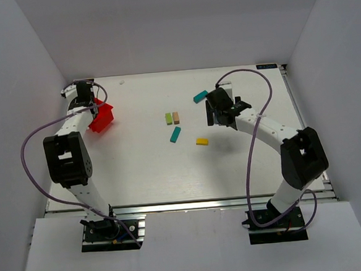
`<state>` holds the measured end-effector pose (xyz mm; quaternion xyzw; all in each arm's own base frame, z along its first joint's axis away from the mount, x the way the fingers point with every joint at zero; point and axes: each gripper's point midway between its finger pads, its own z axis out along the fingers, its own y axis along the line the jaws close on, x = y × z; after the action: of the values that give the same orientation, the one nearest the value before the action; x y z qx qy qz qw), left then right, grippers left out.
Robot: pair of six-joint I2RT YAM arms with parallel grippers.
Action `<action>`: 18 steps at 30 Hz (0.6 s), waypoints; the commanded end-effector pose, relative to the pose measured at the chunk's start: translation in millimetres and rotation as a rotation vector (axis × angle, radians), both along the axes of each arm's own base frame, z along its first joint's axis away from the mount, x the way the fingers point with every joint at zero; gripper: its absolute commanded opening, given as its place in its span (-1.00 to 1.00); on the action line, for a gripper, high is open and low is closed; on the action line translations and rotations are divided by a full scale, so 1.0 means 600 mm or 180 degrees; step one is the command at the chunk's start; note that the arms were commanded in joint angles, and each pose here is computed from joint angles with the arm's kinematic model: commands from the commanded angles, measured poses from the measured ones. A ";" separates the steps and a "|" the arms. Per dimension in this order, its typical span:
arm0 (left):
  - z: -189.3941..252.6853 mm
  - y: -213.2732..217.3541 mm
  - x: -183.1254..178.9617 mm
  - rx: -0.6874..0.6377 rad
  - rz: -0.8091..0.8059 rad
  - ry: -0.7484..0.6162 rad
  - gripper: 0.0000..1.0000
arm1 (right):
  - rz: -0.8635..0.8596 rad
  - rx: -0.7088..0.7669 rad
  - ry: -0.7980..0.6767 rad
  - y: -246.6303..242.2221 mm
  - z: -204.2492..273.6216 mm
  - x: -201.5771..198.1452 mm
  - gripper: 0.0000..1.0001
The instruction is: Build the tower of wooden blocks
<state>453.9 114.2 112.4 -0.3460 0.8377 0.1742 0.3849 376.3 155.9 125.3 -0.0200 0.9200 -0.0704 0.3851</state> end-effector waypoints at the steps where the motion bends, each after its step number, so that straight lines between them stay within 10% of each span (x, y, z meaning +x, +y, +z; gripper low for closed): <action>1: 0.046 0.036 0.014 0.0006 0.0550 -0.0322 -0.79 | -0.0034 0.0209 -0.0089 0.029 0.015 0.033 0.79; 14: -0.038 0.038 -0.008 -0.0496 0.1221 0.0029 -0.36 | -0.0001 0.0189 0.0161 0.048 -0.024 0.039 0.79; 18: -0.043 0.031 -0.007 -0.0557 0.1237 -0.0004 0.18 | 0.0050 0.0178 0.0174 0.050 -0.022 0.034 0.78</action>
<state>450.7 132.5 71.8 -0.5097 0.7834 0.1824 0.3053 397.2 183.4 104.2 -0.0212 0.9337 -0.0487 0.3541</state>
